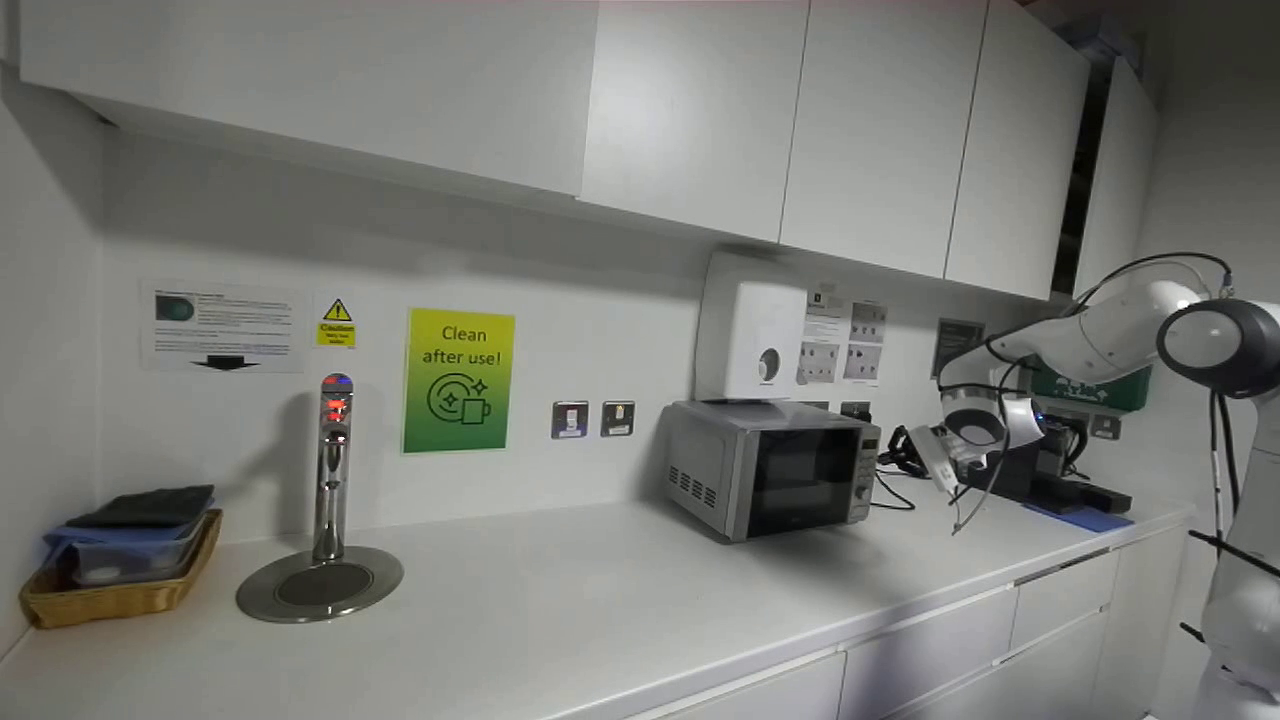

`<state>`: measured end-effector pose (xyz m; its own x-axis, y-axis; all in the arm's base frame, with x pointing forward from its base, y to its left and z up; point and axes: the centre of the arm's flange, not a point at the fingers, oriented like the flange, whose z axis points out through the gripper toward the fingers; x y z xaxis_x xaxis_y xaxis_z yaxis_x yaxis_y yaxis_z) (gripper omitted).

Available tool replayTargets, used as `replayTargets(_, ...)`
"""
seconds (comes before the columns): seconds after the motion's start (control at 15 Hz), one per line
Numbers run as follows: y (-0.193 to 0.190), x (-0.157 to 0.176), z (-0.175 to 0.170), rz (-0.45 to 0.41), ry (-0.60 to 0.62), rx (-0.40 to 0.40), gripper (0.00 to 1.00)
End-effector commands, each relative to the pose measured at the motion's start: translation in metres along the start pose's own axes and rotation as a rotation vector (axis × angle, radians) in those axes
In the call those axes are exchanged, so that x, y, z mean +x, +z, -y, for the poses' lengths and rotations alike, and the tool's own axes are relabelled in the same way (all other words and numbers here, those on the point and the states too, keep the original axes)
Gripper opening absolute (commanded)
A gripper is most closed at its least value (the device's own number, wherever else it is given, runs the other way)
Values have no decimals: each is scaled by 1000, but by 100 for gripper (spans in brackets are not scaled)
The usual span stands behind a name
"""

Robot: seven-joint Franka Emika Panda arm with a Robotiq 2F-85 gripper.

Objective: Press a button on the microwave

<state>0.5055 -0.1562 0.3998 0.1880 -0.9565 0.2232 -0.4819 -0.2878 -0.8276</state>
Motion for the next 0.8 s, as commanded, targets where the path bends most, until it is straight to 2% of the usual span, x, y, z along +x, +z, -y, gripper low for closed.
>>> replayTargets(0.0,3,2,2,-19,-1,36,0)
replayTargets(0.73,8,4,0,-34,-13,27,0)
